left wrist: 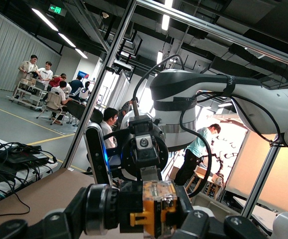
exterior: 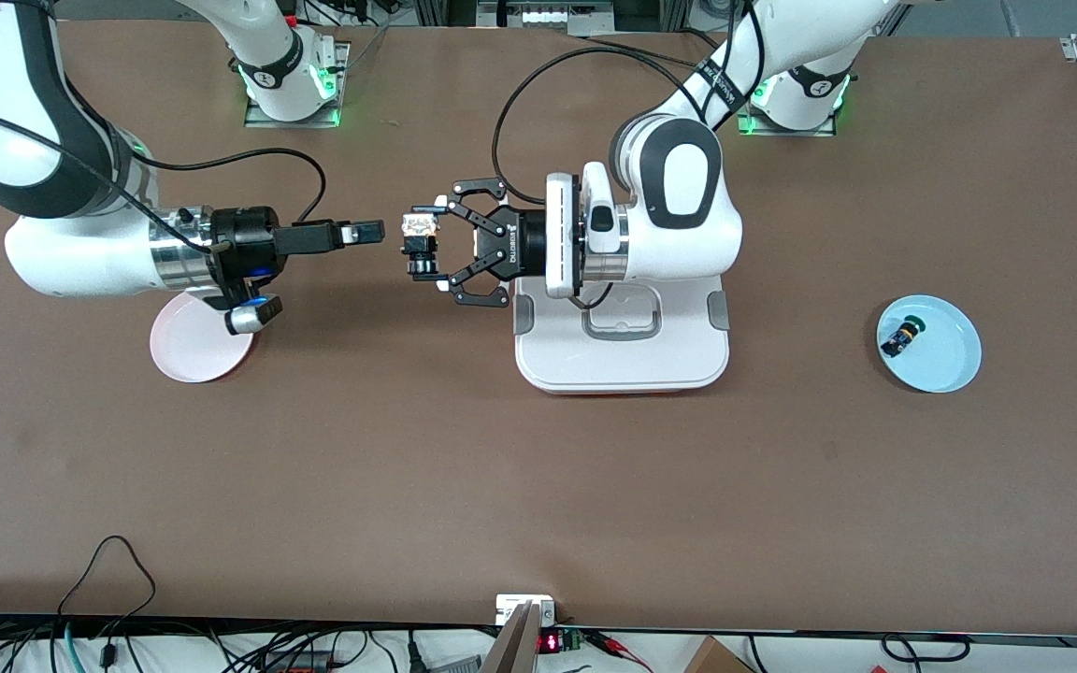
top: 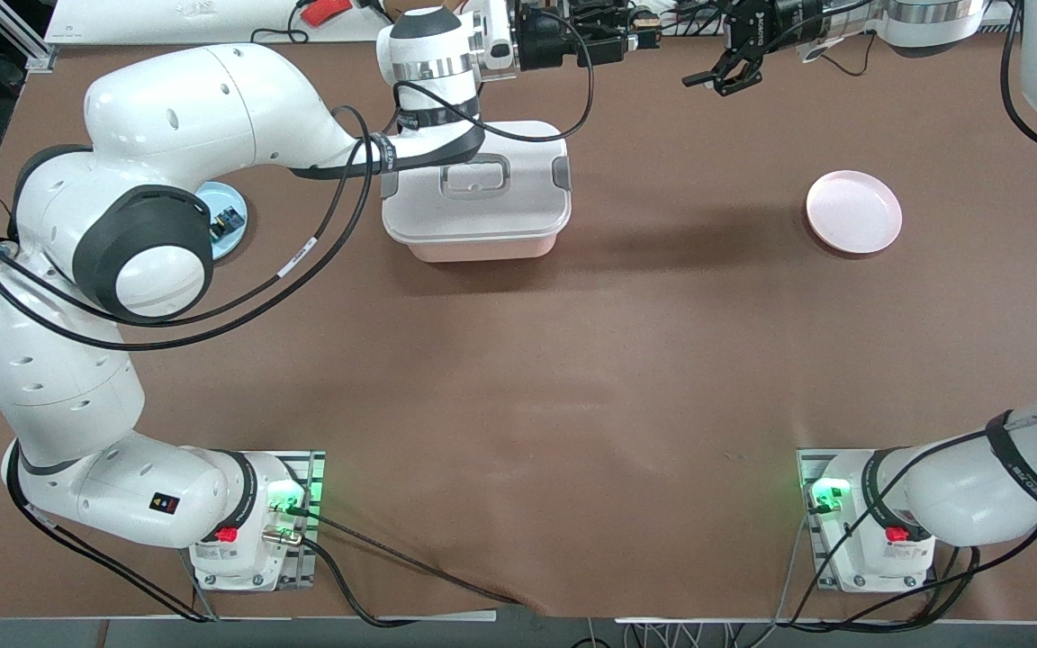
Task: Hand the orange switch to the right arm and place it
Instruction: 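Hold the switch out with the left gripper toward the right gripper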
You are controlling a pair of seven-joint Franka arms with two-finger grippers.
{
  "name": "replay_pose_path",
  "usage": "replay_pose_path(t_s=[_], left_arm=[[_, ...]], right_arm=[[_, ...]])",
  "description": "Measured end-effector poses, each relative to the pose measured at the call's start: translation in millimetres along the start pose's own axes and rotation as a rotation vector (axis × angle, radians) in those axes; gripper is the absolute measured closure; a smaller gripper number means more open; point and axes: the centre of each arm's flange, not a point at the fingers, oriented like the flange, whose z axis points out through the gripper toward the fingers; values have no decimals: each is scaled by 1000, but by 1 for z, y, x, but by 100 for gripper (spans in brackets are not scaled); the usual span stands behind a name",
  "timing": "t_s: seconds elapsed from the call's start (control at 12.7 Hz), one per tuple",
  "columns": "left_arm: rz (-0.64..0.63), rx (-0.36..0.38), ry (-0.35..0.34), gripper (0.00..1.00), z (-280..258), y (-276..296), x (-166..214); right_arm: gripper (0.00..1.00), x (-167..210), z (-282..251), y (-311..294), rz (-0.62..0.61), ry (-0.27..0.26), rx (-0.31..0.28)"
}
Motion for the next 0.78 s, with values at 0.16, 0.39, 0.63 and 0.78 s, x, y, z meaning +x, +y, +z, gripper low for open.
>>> replay_pose_path(t_s=[0.16,0.39,0.63,0.78], left_arm=[[-2,5,5,28,-1,-6,0],[0,8,8,28,-2,-8,2],[0,9,9,28,-3,-8,3],[-11,9,9,28,-3,-8,3]], right_arm=[[0,-1,12,-4,13,-1,15],[0,0,21,-5,32,-9,49],[0,7,25,1,51,-13,64],[0,13,27,3,69,-16,107]])
